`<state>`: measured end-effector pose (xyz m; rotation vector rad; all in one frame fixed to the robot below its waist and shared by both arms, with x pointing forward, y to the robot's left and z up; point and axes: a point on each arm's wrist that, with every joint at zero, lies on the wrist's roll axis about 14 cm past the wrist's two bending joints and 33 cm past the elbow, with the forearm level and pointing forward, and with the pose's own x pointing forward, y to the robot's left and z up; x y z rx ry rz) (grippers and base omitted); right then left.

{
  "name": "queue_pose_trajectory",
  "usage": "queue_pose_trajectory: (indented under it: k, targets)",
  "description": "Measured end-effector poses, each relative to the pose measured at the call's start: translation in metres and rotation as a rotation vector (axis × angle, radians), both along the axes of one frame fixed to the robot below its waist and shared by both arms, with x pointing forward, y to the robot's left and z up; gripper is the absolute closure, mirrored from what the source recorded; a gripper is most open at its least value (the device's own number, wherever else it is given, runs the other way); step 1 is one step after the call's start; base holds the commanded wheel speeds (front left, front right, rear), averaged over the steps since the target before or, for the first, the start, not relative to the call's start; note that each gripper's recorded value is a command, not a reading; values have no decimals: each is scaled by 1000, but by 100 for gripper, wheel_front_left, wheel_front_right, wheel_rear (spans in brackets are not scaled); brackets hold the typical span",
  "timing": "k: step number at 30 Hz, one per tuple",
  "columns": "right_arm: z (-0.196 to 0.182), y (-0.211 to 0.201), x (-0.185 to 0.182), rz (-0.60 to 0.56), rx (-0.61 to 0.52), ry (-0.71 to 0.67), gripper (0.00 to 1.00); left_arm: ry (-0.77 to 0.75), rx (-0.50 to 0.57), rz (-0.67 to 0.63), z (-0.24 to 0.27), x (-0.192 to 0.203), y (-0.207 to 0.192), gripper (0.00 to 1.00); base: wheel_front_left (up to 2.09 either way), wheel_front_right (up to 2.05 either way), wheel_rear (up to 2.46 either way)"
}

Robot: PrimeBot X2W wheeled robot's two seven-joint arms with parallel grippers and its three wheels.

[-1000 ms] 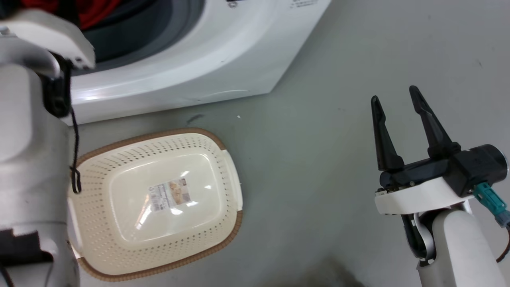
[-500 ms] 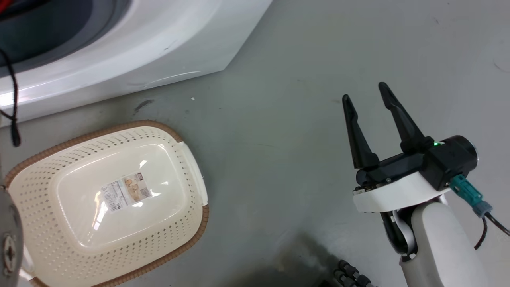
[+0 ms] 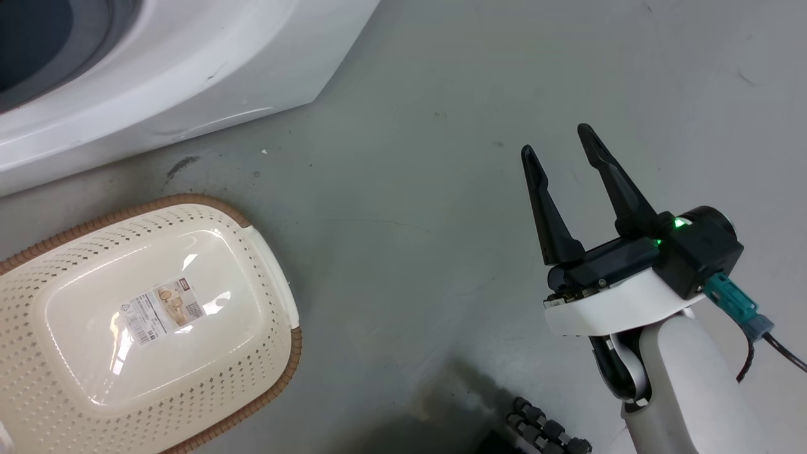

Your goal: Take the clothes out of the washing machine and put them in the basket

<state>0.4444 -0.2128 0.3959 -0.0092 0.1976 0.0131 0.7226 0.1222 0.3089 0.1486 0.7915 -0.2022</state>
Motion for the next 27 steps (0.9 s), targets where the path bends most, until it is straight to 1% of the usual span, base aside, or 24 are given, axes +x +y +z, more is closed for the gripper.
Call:
queue_pose_trajectory:
  k: [1, 4, 8, 16, 19, 23, 27]
  targets:
    - [0, 0, 0, -1, 0, -1, 0, 9, -2, 5, -1, -1, 1, 100, 0, 0, 0]
    - [2, -1, -1, 0, -10, -4, 0, 20, 1, 16, -3, -3, 2, 100, 0, 0, 0]
    - [8, -2, 0, 2, -18, -19, 0, -43, -5, 33, 4, -2, 4, 100, 0, 0, 0]
    - [30, 0, 0, 10, -32, -75, 0, -305, -74, 41, 52, -4, 2, 100, 0, 0, 0]
    - [39, -1, -6, 5, -37, -93, 0, -395, -118, 44, 71, -14, -3, 100, 0, 0, 0]
    - [51, 2, -14, 8, -48, -116, 0, -499, -151, 43, 96, -33, -2, 100, 0, 0, 0]
    - [65, 1, -25, 0, -52, -143, 0, -574, -188, 51, 118, -58, -1, 100, 0, 0, 0]
